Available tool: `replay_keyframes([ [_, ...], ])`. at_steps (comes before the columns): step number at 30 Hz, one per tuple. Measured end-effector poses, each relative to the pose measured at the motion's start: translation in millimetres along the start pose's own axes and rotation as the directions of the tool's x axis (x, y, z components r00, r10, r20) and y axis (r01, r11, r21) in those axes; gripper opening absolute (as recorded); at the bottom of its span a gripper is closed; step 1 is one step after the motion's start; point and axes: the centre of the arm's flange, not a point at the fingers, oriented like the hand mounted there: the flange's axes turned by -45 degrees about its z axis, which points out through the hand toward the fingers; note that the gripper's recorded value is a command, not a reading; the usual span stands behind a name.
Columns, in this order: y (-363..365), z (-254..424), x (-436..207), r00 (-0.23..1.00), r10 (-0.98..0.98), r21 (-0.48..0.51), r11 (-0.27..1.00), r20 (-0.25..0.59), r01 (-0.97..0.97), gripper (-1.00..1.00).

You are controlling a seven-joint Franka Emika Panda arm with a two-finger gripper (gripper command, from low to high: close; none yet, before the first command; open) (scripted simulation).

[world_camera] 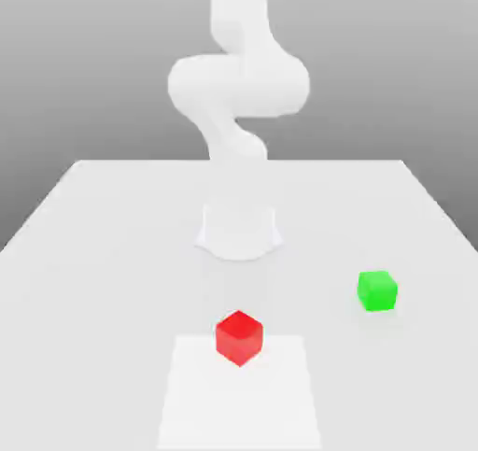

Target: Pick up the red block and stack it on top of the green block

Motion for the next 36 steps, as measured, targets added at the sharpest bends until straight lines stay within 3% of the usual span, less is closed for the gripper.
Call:
replay_keyframes([
  [7, 7, 160, -82, 0.939, 0.244, -0.083, 0.970, 0.242, -0.230, 0.00],
  [13, 17, 259, -198, 0.793, 0.456, -0.251, 0.889, 0.403, -0.383, 0.00],
  [18, 28, 319, -318, 0.627, 0.620, -0.432, 0.782, 0.472, -0.448, 0.00],
  [23, 31, 354, -360, 0.600, 0.641, -0.456, 0.765, 0.478, -0.454, 0.00],
  [24, 32, 359, -367, 0.600, 0.641, -0.457, 0.765, 0.478, -0.454, -1.00],
  [36, 29, 335, -343, 0.602, 0.641, -0.457, 0.766, 0.477, -0.453, -1.00],
])
